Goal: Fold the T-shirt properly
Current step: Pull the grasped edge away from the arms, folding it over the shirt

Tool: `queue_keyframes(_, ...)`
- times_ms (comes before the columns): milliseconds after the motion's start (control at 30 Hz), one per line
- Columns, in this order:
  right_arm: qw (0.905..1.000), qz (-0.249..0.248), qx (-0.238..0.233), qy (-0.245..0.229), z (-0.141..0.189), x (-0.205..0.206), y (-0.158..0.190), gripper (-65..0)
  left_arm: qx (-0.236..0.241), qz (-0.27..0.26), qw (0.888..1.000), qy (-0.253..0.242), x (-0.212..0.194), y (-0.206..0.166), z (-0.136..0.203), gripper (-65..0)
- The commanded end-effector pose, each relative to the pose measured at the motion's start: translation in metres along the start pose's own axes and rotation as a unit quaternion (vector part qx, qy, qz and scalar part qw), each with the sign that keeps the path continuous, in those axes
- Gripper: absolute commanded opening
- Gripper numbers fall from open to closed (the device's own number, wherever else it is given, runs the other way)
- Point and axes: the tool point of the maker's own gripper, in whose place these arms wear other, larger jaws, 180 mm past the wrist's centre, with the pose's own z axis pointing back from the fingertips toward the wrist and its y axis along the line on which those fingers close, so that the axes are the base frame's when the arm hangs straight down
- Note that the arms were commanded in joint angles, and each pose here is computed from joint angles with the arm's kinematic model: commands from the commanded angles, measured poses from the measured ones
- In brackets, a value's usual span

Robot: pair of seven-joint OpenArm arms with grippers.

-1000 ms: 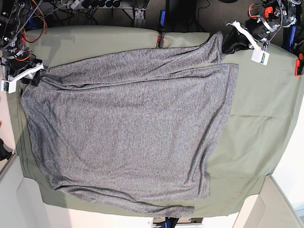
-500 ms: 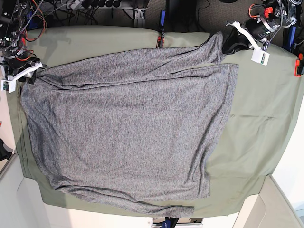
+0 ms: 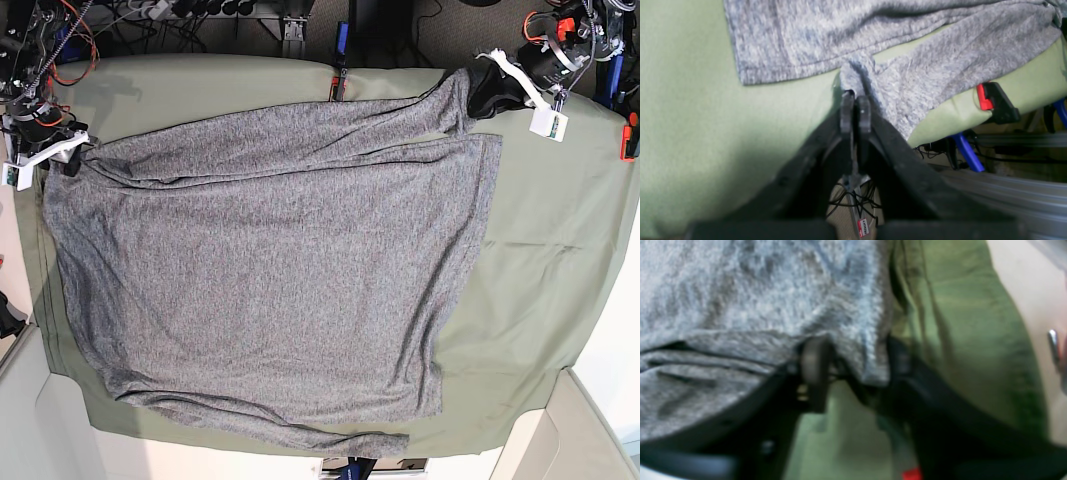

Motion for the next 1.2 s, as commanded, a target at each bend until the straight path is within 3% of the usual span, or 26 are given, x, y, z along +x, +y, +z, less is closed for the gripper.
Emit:
queue_keyframes(0, 0.9999, 0.010, -0.001, -0.012, 0.001, 0.010, -0.002, -55.1, -0.005, -0.008, 1.000, -0.016, 0.010, -0.001, 0.004, -65.0)
queue_keyframes(67, 0.9997, 0.016, -0.003, -0.020, 0.002, 0.014, -0.002, -65.0, -0.003, -0.009, 1.000, -0.017, 0.011, 0.000, 0.005, -65.0)
queue_keyframes(267, 0.9982, 0.038, -0.019, -0.043, 0.013, 0.033, -0.006, -65.0, 0.016, -0.021, 0.997, -0.072, 0.051, 0.008, 0.028, -65.0)
queue_keyframes(433, 0.9961, 0.034, -0.024, -0.078, 0.026, 0.059, -0.011, -65.0, 0.036, -0.061, 0.991, -0.116, 0.088, 0.010, 0.049, -65.0)
queue_keyframes(700, 0.9947, 0.030, -0.020, -0.096, 0.022, 0.075, -0.008, -65.0, 0.067, -0.136, 0.975, -0.166, 0.148, 0.032, 0.042, -65.0)
queue_keyframes(967, 0.9942, 0.034, -0.014, -0.102, 0.022, 0.080, -0.005, -65.0, 0.025, -0.129, 0.985, -0.114, 0.152, 0.045, -0.030, -65.0)
queue_keyframes(1100, 0.9944, 0.034, -0.014, -0.100, 0.021, 0.079, -0.005, -65.0, 0.034, -0.127, 0.989, -0.073, 0.136, 0.059, -0.051, -65.0)
queue_keyframes(1167, 0.9944, 0.034, -0.014, -0.099, 0.021, 0.079, -0.005, -65.0, 0.040, -0.118, 0.990, -0.063, 0.128, 0.067, -0.052, -47.0)
